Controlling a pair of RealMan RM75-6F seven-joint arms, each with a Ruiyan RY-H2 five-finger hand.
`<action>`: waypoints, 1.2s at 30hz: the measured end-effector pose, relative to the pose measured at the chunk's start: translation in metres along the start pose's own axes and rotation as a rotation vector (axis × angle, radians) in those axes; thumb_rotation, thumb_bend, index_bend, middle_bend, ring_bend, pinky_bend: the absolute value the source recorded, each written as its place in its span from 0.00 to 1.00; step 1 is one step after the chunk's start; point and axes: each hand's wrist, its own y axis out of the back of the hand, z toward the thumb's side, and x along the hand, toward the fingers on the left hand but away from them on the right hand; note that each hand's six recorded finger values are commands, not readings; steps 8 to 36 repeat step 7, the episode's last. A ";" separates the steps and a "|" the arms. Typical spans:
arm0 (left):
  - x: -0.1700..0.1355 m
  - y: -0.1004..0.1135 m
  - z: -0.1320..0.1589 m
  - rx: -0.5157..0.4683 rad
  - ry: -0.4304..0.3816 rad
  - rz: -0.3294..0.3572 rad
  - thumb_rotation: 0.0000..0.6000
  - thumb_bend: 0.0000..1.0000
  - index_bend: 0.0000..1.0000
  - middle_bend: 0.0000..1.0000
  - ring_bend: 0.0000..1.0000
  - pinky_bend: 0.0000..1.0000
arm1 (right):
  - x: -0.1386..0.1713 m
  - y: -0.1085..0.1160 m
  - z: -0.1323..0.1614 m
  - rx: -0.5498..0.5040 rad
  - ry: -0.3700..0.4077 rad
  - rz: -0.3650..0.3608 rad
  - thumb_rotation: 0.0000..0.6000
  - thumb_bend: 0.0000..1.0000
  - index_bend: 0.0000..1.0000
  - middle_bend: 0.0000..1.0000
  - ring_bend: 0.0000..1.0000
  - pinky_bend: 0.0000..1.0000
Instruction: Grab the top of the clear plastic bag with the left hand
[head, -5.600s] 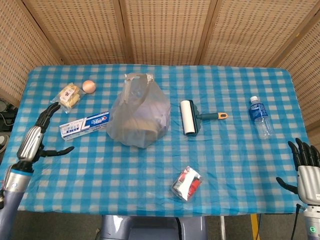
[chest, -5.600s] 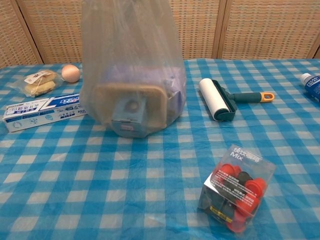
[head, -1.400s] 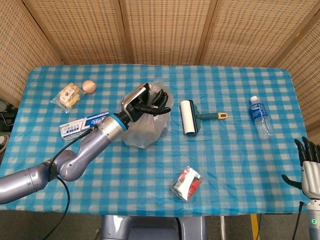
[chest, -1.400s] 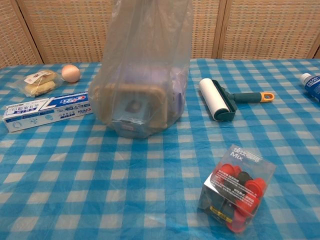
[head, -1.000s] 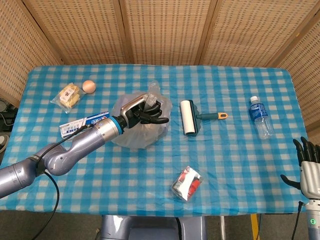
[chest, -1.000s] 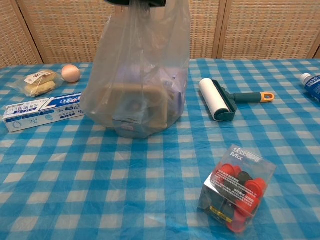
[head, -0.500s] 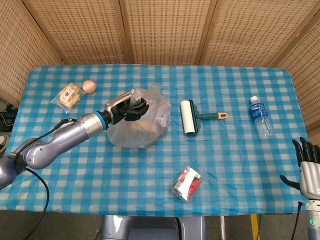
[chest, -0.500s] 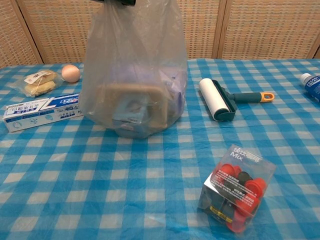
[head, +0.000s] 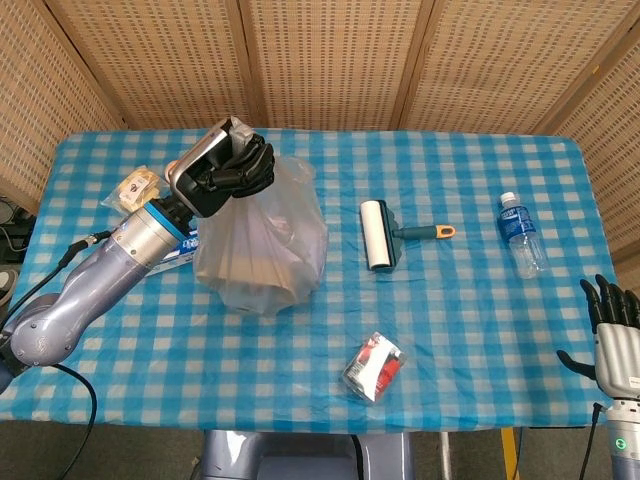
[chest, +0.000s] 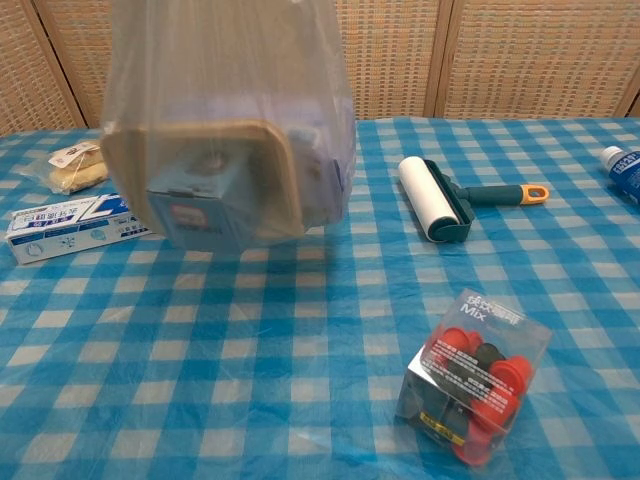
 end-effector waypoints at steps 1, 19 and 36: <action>0.000 -0.003 0.005 0.000 -0.012 -0.004 1.00 1.00 1.00 1.00 1.00 1.00 | 0.000 0.000 0.000 0.001 0.000 0.000 1.00 0.00 0.00 0.00 0.00 0.00; 0.003 -0.016 0.015 0.011 -0.025 -0.022 1.00 1.00 1.00 1.00 1.00 1.00 | 0.000 0.000 0.000 0.003 -0.002 0.000 1.00 0.00 0.00 0.00 0.00 0.00; 0.003 -0.016 0.015 0.011 -0.025 -0.022 1.00 1.00 1.00 1.00 1.00 1.00 | 0.000 0.000 0.000 0.003 -0.002 0.000 1.00 0.00 0.00 0.00 0.00 0.00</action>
